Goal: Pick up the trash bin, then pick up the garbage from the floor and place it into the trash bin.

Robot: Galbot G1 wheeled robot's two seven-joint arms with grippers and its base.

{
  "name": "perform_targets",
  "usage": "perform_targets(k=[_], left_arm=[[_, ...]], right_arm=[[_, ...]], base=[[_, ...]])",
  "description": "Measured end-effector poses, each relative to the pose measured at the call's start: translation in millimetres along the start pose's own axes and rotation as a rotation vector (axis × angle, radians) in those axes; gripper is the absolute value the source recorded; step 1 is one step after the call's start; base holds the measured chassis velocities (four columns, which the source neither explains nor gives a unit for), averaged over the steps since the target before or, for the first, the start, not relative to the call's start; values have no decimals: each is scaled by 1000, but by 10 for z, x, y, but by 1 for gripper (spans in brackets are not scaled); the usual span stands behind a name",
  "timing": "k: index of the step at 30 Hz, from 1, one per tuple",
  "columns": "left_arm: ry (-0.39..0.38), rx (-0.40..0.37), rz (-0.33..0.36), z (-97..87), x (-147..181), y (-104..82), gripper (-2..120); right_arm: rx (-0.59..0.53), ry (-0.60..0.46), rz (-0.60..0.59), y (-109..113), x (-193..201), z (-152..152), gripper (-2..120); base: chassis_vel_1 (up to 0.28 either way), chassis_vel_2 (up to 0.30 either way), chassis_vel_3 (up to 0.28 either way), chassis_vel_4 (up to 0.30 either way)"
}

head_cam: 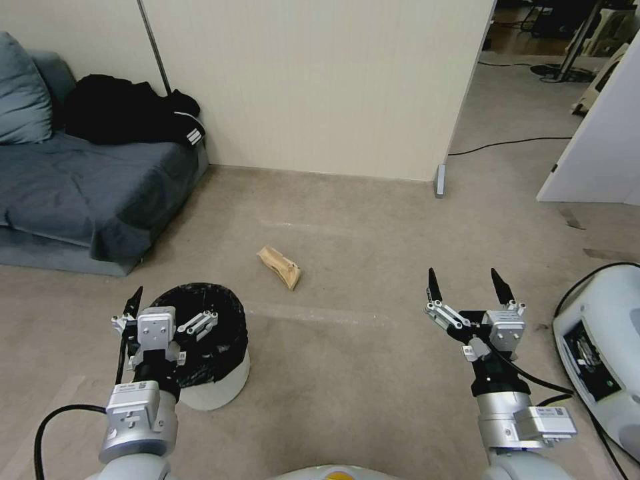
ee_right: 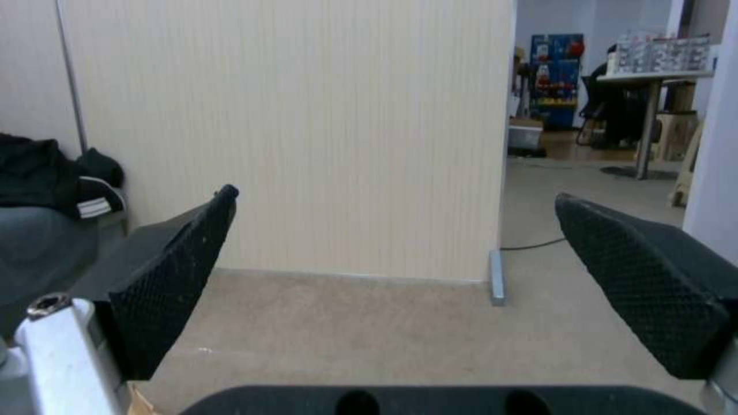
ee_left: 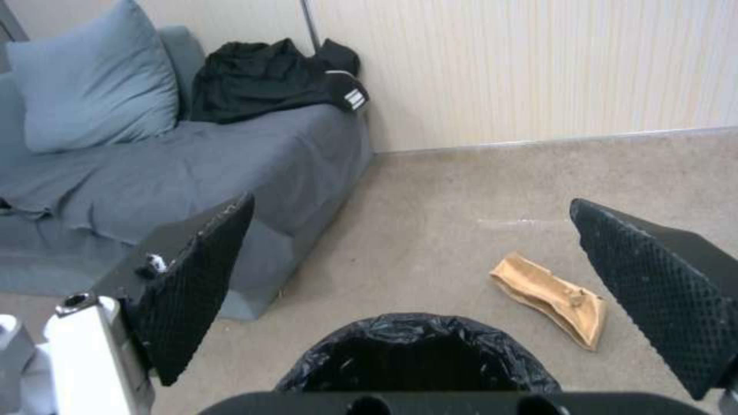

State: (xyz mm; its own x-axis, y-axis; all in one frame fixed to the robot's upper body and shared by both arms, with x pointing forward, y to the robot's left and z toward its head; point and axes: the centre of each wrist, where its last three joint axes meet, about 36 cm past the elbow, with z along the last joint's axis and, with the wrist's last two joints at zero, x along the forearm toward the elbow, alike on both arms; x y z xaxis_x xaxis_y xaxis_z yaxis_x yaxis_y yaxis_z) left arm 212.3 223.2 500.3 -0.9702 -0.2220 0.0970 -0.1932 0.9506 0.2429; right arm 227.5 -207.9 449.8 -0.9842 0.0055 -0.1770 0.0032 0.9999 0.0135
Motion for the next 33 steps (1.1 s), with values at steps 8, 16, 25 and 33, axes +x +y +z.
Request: perform_targets(k=[8, 16, 25, 33], left_arm=[[-38, 25, -57, -119, -223, 151, 100], [-42, 61, -182, -102, -588, 362, 100], [99, 136, -207, 105, -996, 478, 100], [320, 143, -139, 197, -1052, 497, 99]], right_arm=[[10, -13, -2, -6, -15, 13, 100], [26, -17, 11, -58, -36, 9, 100], [39, -18, 29, -137, -65, -10, 100], [40, -10, 32, -132, -56, -6, 100]], base=[[0, 0, 0, 0], [0, 0, 0, 0], [0, 0, 0, 0], [0, 0, 0, 0]])
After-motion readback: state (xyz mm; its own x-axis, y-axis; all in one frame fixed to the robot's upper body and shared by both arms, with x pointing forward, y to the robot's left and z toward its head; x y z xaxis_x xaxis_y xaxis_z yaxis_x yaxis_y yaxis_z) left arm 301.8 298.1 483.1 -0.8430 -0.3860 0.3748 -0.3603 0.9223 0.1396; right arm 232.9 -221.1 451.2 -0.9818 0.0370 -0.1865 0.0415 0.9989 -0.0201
